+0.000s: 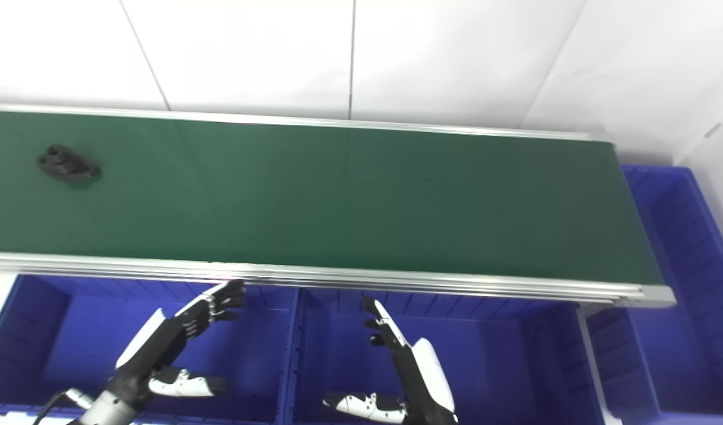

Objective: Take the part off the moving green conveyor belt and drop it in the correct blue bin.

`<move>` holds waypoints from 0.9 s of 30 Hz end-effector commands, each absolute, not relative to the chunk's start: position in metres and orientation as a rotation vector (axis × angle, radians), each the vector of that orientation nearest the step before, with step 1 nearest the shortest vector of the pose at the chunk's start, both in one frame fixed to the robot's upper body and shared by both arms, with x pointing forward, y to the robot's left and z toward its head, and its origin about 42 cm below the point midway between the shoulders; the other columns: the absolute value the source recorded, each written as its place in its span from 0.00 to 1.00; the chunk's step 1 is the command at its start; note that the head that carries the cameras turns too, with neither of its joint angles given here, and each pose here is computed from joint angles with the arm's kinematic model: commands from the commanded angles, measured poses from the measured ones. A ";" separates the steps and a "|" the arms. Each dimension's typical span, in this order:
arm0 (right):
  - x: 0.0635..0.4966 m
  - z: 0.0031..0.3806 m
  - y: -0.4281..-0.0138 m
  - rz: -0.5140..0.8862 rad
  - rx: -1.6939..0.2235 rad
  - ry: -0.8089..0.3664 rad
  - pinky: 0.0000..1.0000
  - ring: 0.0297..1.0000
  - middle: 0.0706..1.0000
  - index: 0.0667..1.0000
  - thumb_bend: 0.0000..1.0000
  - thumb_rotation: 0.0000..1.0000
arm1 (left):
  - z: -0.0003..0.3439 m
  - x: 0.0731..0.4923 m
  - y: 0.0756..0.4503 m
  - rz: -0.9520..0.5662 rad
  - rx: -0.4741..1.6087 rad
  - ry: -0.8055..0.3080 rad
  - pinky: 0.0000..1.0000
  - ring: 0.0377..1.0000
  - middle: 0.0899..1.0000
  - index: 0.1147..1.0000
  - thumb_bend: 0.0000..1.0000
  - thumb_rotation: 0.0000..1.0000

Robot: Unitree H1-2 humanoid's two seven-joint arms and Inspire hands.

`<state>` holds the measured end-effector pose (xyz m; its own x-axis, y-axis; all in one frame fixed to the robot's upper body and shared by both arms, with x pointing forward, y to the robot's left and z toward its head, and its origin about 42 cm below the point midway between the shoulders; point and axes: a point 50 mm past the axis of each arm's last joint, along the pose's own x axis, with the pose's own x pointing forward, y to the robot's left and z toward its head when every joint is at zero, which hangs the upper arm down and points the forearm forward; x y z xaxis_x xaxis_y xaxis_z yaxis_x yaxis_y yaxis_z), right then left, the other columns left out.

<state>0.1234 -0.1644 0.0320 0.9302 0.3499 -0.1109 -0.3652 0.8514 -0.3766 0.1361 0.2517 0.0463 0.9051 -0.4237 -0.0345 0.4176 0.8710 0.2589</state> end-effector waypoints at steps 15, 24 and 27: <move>0.126 0.016 -0.175 0.360 -0.393 -0.050 0.76 0.86 0.92 0.97 0.73 0.39 | 0.030 0.144 0.238 -0.373 0.297 -0.034 0.73 0.80 0.81 0.79 0.89 0.46; 0.127 0.012 -0.177 0.369 -0.394 -0.034 0.77 0.88 0.93 0.97 0.73 0.37 | 0.021 0.145 0.238 -0.357 0.340 -0.028 0.70 0.77 0.78 0.77 0.89 0.47; 0.128 0.011 -0.177 0.371 -0.386 -0.031 0.77 0.88 0.92 0.96 0.73 0.36 | 0.019 0.146 0.237 -0.354 0.343 -0.029 0.69 0.76 0.78 0.77 0.89 0.48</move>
<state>0.1242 -0.1781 0.0034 0.9306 0.3471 -0.1159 -0.3642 0.8475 -0.3861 0.1397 0.2335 0.0113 0.9316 -0.3521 -0.0899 0.3618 0.8756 0.3199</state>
